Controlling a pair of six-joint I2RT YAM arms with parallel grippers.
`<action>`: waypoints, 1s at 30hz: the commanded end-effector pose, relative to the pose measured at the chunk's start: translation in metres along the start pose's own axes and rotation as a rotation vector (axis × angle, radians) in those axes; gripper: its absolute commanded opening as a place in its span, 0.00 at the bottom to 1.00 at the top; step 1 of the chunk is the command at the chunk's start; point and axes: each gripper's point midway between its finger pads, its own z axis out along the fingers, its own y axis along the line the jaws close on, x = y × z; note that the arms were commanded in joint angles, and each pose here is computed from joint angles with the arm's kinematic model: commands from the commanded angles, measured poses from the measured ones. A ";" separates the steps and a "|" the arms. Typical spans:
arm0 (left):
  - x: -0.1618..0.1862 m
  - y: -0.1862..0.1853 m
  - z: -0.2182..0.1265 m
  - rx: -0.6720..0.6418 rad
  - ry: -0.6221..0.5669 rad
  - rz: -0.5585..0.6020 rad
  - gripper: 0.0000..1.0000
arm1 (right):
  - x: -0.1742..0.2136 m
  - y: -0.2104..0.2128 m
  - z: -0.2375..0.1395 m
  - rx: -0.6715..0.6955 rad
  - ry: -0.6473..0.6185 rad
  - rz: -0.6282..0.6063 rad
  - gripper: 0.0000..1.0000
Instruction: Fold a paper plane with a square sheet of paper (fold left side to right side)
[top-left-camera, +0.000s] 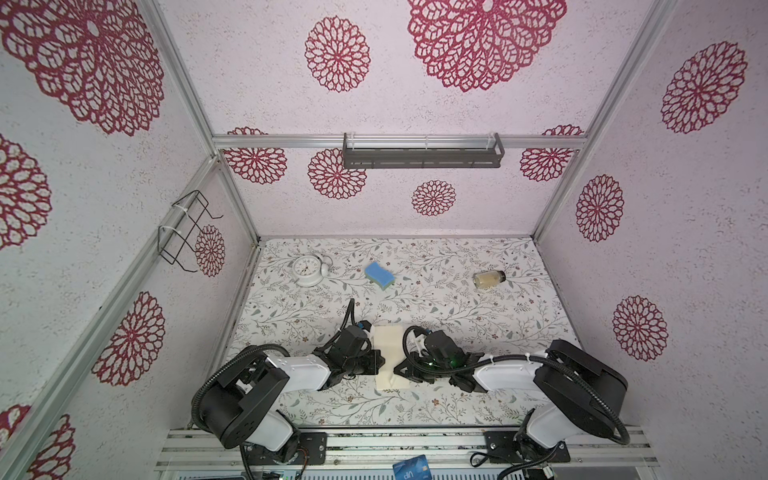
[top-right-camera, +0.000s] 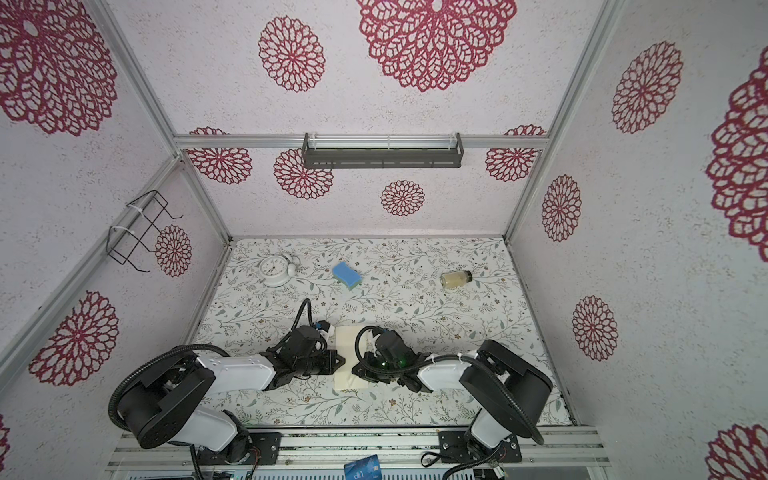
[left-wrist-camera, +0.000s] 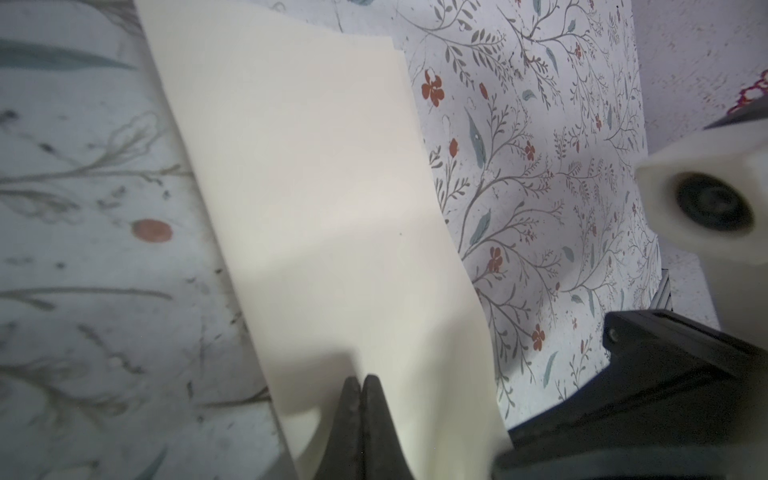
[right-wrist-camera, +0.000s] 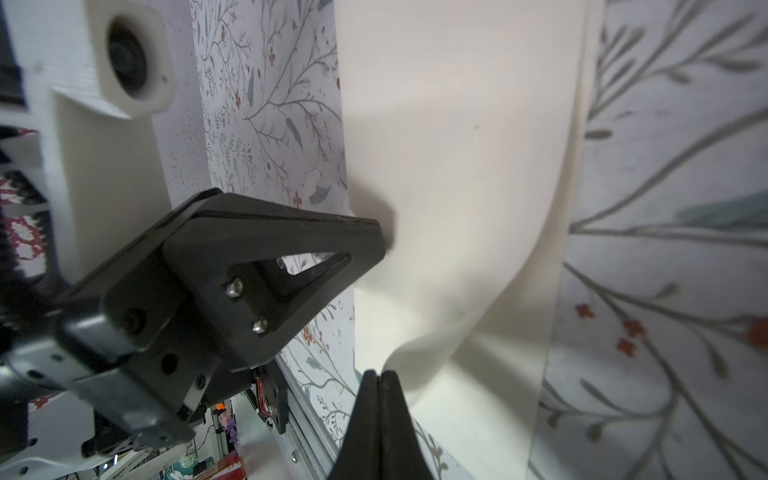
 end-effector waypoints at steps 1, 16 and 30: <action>0.010 0.008 0.003 -0.041 0.041 0.009 0.00 | -0.010 0.016 0.006 -0.052 -0.023 -0.005 0.00; 0.012 0.009 -0.001 -0.045 0.046 0.021 0.00 | -0.031 0.009 0.010 -0.059 -0.098 0.030 0.00; -0.005 -0.006 -0.009 -0.028 0.009 0.042 0.00 | -0.028 -0.013 0.022 -0.043 -0.078 0.073 0.00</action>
